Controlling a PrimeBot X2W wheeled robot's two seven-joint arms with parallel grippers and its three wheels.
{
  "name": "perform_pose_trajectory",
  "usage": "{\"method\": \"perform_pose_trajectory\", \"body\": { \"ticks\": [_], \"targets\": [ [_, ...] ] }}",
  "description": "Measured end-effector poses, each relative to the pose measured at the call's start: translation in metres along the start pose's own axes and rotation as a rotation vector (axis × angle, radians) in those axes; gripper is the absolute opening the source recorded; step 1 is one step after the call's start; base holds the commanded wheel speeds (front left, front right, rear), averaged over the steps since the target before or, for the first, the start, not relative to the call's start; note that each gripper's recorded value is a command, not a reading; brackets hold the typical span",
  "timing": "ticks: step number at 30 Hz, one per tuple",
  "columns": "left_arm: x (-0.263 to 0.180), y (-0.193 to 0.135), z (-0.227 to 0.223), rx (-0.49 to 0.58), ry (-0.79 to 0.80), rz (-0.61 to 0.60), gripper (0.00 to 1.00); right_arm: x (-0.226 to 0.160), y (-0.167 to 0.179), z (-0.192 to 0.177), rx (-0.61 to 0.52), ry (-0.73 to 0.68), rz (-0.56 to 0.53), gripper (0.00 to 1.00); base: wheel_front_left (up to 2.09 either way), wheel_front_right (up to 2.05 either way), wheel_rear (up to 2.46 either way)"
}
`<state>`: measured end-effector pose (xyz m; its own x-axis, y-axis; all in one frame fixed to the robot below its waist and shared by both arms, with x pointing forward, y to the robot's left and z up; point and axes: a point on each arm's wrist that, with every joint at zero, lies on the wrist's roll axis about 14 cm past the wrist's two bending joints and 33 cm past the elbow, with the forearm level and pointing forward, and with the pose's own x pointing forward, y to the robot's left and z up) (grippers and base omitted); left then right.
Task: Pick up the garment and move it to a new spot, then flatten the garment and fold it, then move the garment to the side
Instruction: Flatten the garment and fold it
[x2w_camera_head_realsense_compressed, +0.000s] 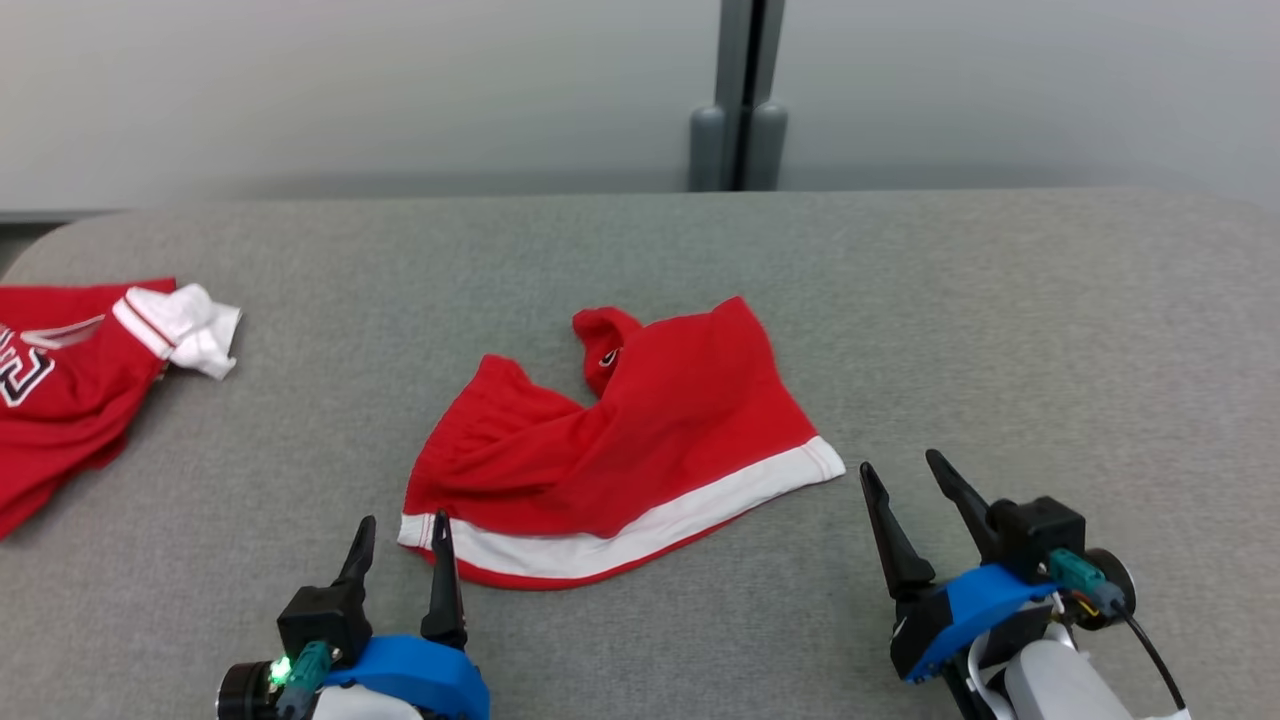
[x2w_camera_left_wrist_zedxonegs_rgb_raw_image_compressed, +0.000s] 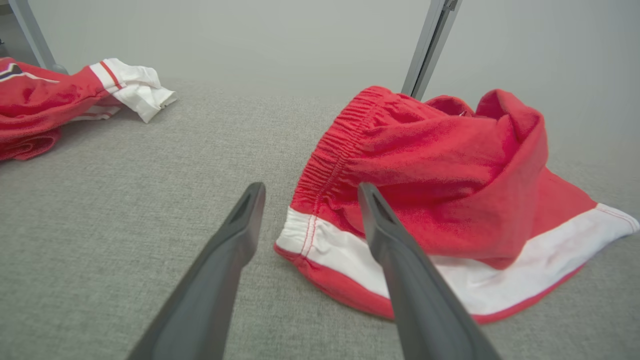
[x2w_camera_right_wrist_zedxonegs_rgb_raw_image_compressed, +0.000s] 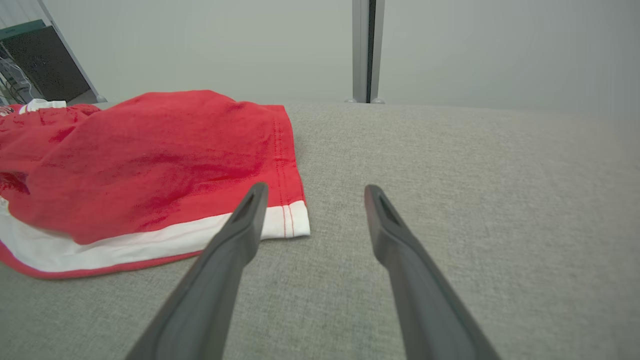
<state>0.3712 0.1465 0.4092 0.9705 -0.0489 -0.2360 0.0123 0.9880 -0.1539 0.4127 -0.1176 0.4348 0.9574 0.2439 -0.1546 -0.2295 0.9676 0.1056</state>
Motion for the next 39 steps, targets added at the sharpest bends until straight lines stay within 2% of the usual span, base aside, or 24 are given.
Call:
{"method": "perform_pose_trajectory", "body": {
  "ticks": [12,13,14,15,16,17,24,32,39],
  "targets": [
    [0.001,0.023,-0.013,-0.005,0.043,0.081,1.00,0.046,0.011,-0.051,-0.046,0.173,0.064,1.00,0.00,0.00,0.00],
    [0.000,0.025,-0.014,-0.006,0.046,0.090,1.00,0.048,0.013,-0.054,-0.051,0.183,0.071,0.89,0.00,0.00,0.00],
    [0.000,0.028,-0.015,-0.008,0.050,0.098,1.00,0.050,0.015,-0.057,-0.052,0.190,0.076,0.59,0.00,0.00,0.00],
    [-0.001,0.030,-0.016,-0.009,0.052,0.105,1.00,0.050,0.016,-0.061,-0.050,0.201,0.079,0.35,0.00,0.00,0.00],
    [-0.001,0.031,-0.017,-0.015,0.054,0.111,1.00,0.050,0.016,-0.065,-0.050,0.211,0.079,0.24,0.00,0.00,0.00],
    [-0.001,0.032,-0.018,-0.016,0.057,0.114,1.00,0.051,0.016,-0.066,-0.048,0.215,0.078,0.00,0.00,0.00,0.00],
    [0.001,0.023,-0.020,-0.059,0.062,0.084,1.00,0.050,0.006,-0.059,-0.038,0.189,0.044,0.00,0.00,0.00,0.00],
    [0.004,-0.012,-0.030,-0.143,0.101,-0.072,1.00,0.030,-0.021,-0.057,-0.008,0.174,-0.048,0.00,0.00,0.00,0.00],
    [0.004,-0.029,-0.041,-0.186,0.144,-0.142,1.00,0.024,-0.031,-0.055,-0.004,0.169,-0.079,0.00,0.00,0.00,0.00]
  ]
}}
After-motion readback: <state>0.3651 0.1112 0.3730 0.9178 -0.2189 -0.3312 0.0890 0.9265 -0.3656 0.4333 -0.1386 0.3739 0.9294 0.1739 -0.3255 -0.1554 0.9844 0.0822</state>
